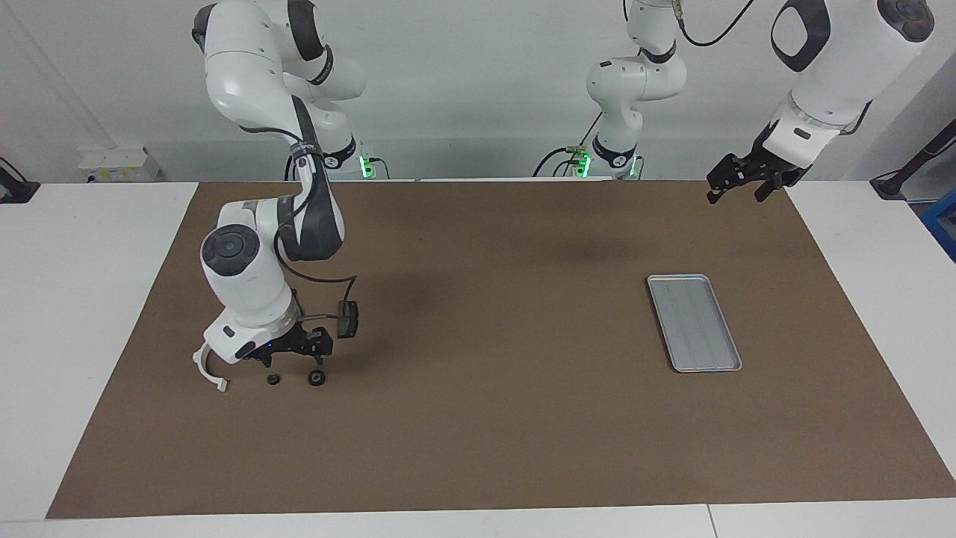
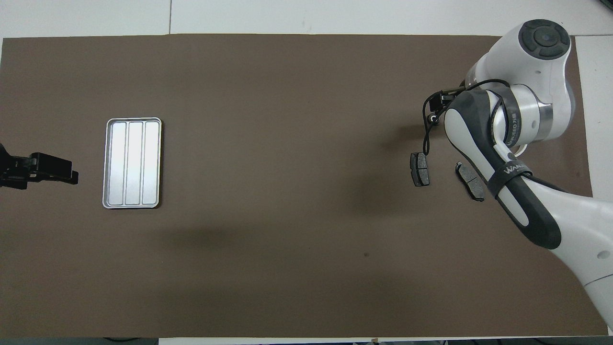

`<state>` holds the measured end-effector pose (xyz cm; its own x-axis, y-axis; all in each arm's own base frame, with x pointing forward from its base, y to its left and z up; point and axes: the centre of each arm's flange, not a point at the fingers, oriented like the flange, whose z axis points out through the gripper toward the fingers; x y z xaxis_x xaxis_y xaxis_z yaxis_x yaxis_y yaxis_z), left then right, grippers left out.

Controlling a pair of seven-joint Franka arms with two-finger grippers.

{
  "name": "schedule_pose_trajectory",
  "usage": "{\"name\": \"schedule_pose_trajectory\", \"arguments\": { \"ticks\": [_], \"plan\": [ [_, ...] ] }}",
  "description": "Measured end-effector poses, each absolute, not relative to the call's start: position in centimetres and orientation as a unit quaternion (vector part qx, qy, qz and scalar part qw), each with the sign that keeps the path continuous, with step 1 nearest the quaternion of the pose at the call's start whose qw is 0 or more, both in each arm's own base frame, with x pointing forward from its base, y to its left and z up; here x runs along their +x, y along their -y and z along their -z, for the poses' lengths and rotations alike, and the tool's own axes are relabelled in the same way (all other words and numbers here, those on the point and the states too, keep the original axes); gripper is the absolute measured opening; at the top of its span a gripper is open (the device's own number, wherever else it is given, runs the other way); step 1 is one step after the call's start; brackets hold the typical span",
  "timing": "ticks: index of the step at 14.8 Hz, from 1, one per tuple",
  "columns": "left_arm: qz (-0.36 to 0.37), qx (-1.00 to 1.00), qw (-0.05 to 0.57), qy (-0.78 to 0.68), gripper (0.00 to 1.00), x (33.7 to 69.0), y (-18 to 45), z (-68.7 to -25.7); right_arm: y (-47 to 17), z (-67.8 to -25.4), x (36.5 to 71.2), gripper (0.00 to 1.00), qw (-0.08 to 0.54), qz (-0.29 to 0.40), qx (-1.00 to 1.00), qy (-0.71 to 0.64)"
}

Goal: Place bearing gear from tray to pile

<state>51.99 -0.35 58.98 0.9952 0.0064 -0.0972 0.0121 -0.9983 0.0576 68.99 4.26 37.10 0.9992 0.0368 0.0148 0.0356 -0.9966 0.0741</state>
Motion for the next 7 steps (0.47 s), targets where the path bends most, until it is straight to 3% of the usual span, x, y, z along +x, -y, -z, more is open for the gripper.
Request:
{"name": "schedule_pose_trajectory", "arguments": {
  "ticks": [4,7],
  "plan": [
    [0.047,0.998,0.030,-0.003,1.00,51.9,0.6,-59.2,-4.6,-42.2,67.5,1.00,0.041,-0.011,0.999,-0.019],
    [0.043,0.999,0.027,-0.002,1.00,51.9,2.2,-59.4,-5.0,-48.3,64.2,1.00,0.029,-0.018,0.999,-0.013]
  ]
}}
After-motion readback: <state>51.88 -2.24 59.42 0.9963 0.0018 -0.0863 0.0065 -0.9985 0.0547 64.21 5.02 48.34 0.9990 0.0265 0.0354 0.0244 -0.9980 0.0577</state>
